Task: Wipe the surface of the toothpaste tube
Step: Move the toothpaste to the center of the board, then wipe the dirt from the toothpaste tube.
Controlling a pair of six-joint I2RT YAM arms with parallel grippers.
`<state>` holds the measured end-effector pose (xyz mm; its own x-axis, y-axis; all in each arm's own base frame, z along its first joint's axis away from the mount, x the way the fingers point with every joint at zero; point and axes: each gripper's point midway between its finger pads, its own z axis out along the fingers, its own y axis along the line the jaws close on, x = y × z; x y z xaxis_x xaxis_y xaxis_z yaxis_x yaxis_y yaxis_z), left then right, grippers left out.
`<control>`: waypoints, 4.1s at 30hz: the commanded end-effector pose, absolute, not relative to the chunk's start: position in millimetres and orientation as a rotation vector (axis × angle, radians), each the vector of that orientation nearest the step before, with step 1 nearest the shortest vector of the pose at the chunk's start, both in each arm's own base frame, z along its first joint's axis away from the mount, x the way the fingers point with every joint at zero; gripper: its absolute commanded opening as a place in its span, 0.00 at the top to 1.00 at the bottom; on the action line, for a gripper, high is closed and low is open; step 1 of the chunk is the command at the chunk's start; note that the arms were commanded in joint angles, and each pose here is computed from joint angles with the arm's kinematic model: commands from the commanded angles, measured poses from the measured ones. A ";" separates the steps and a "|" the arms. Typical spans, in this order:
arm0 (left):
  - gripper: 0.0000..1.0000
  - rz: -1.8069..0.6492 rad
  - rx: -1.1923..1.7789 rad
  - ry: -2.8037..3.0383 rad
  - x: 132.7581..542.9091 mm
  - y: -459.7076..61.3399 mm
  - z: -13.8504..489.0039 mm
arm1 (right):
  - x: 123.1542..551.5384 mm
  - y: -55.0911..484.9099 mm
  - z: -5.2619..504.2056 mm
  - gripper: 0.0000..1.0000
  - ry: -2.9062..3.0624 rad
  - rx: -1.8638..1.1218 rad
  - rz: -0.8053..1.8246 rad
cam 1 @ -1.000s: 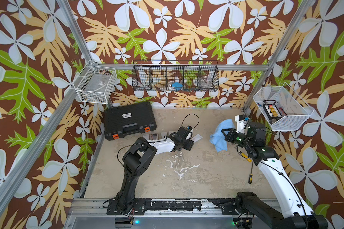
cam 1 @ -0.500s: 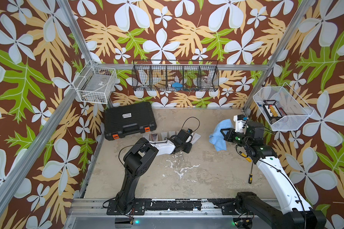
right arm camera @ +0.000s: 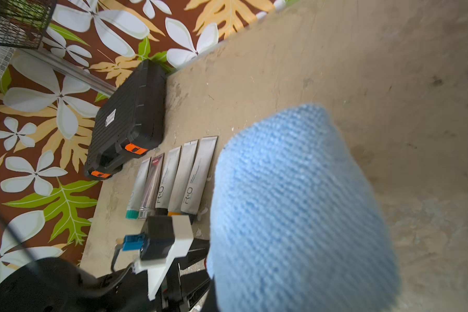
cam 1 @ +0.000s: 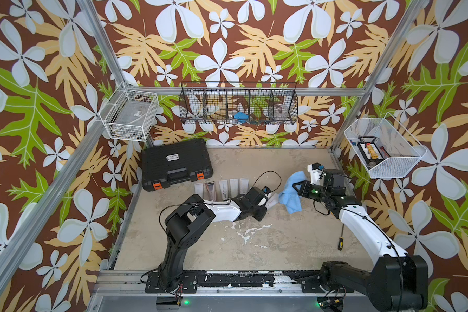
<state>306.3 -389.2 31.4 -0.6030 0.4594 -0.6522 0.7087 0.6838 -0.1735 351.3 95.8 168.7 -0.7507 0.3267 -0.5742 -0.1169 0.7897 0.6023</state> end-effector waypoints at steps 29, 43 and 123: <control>0.80 -0.640 1.006 2.173 298.1 -401.2 38.2 | 304.3 199.4 39.2 1.00 2.524 0.002 1.034; 0.81 -0.638 0.990 2.175 297.4 -395.5 38.6 | 301.0 178.9 14.0 1.00 2.561 0.041 0.875; 0.82 -0.622 0.974 2.177 301.1 -380.0 36.9 | 297.4 220.6 46.7 1.00 2.463 -0.046 0.931</control>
